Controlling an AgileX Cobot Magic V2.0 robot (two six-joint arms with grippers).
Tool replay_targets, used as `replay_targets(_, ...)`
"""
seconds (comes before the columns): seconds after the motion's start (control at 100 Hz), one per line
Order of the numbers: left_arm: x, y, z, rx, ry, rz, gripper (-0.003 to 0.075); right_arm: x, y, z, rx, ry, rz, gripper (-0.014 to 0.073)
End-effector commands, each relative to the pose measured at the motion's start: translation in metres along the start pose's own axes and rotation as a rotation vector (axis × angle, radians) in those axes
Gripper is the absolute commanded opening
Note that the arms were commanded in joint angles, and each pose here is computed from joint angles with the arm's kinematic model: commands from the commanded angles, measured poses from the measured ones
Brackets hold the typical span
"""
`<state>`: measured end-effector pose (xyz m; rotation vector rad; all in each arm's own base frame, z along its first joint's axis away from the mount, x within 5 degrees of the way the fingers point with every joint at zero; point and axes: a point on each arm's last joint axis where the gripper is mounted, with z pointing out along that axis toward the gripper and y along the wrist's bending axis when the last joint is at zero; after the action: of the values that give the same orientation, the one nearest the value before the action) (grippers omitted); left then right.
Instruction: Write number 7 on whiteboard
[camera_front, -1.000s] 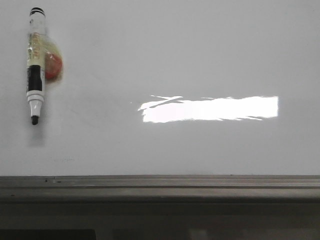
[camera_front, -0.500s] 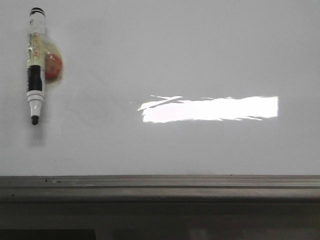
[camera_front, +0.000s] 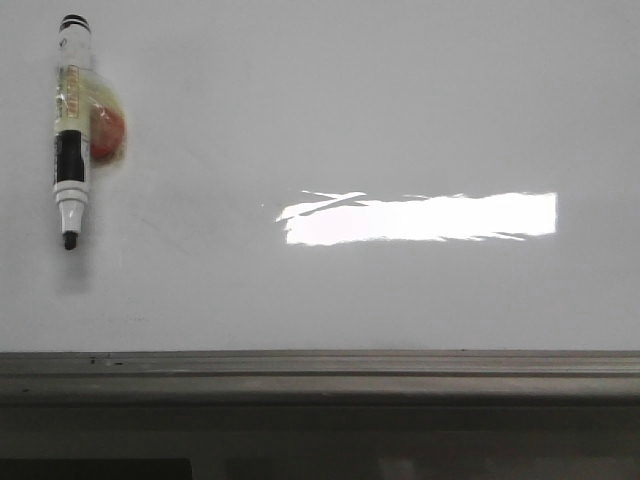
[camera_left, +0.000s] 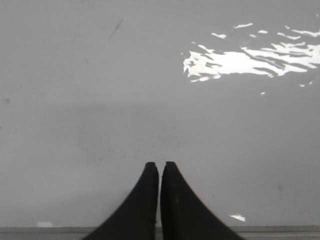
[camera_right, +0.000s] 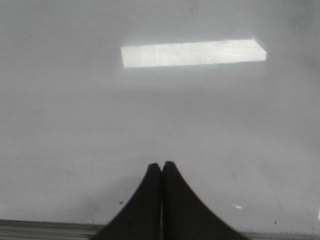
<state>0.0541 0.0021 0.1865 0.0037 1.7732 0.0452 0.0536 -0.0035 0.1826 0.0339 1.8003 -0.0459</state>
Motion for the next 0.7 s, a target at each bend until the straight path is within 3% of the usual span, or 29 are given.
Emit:
replay_targets(0.0, -0.004, -0.001, 0.000, 0.009, -0.117, -0.024, -0.0018, 0.009, -0.001, 0.002, 0.010, 0.004, -0.024, -0.0066)
replay_targets(0.22, -0.009, -0.001, -0.001, 0.012, -0.169, -0.038, -0.0018, 0.007, 0.000, 0.002, 0.009, -0.023, -0.024, -0.0066)
replay_targets(0.39, -0.014, -0.001, -0.002, 0.012, -0.225, -0.041, -0.0018, -0.007, 0.000, 0.001, 0.001, -0.174, -0.025, -0.0066)
replay_targets(0.69, -0.012, -0.001, -0.002, 0.012, -0.212, -0.041, -0.0018, -0.013, 0.001, -0.001, -0.003, -0.245, -0.025, -0.0066)
